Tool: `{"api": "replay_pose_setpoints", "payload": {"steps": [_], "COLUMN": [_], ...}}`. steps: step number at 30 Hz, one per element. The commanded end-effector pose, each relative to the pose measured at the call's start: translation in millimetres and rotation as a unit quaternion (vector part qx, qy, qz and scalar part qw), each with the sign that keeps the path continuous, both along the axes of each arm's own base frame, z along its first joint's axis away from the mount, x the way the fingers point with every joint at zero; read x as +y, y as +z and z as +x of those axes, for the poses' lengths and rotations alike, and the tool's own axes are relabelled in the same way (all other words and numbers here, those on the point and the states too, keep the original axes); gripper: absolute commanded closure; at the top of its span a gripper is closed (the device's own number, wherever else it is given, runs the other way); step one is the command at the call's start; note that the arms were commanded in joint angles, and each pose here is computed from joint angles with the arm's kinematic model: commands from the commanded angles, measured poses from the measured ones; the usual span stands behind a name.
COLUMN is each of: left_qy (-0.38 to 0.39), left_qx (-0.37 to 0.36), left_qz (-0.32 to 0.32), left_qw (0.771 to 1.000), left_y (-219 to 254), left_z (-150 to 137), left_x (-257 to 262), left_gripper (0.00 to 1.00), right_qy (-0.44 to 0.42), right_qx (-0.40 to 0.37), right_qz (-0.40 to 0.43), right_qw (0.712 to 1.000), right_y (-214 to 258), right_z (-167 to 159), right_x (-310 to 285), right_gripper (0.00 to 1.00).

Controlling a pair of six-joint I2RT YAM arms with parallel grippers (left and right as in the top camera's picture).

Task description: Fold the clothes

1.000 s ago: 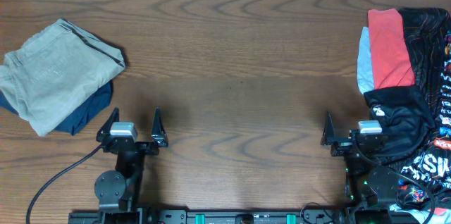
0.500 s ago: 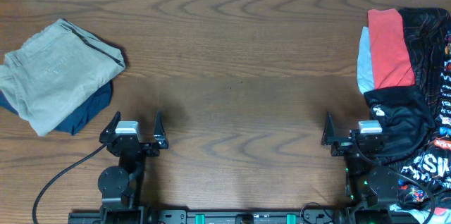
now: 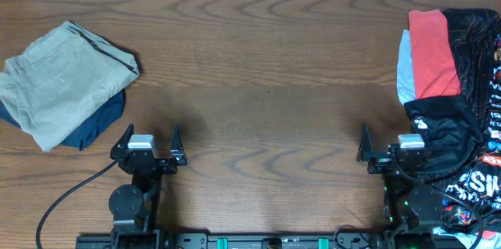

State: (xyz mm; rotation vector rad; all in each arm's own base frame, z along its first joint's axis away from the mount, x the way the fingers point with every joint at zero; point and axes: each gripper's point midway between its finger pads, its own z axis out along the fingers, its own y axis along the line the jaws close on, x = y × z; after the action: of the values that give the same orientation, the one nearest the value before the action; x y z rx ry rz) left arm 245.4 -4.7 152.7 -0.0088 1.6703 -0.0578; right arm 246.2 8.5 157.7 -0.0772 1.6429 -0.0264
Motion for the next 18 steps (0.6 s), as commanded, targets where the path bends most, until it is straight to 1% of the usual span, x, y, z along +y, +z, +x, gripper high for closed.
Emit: {"api": "replay_pose_setpoints", "payload": {"steps": [1, 18], "left_qy": [-0.007, 0.005], "left_qx": [0.022, 0.024], "left_qz": [0.007, 0.008], "left_qw": [1.0, 1.0], "left_y": [-13.5, -14.2], "left_z": [-1.3, -1.3], "left_x": [-1.7, 2.3], "left_gripper": [0.02, 0.02], "right_qy": [-0.002, -0.002], "right_qx": [0.001, 0.003], "right_qz": [-0.006, -0.006], "right_qw": [1.0, 1.0], "right_y": [-1.7, -2.3], "right_z": [0.0, 0.1], "right_x": [-1.5, -1.5], "right_gripper": [0.01, 0.01]}}
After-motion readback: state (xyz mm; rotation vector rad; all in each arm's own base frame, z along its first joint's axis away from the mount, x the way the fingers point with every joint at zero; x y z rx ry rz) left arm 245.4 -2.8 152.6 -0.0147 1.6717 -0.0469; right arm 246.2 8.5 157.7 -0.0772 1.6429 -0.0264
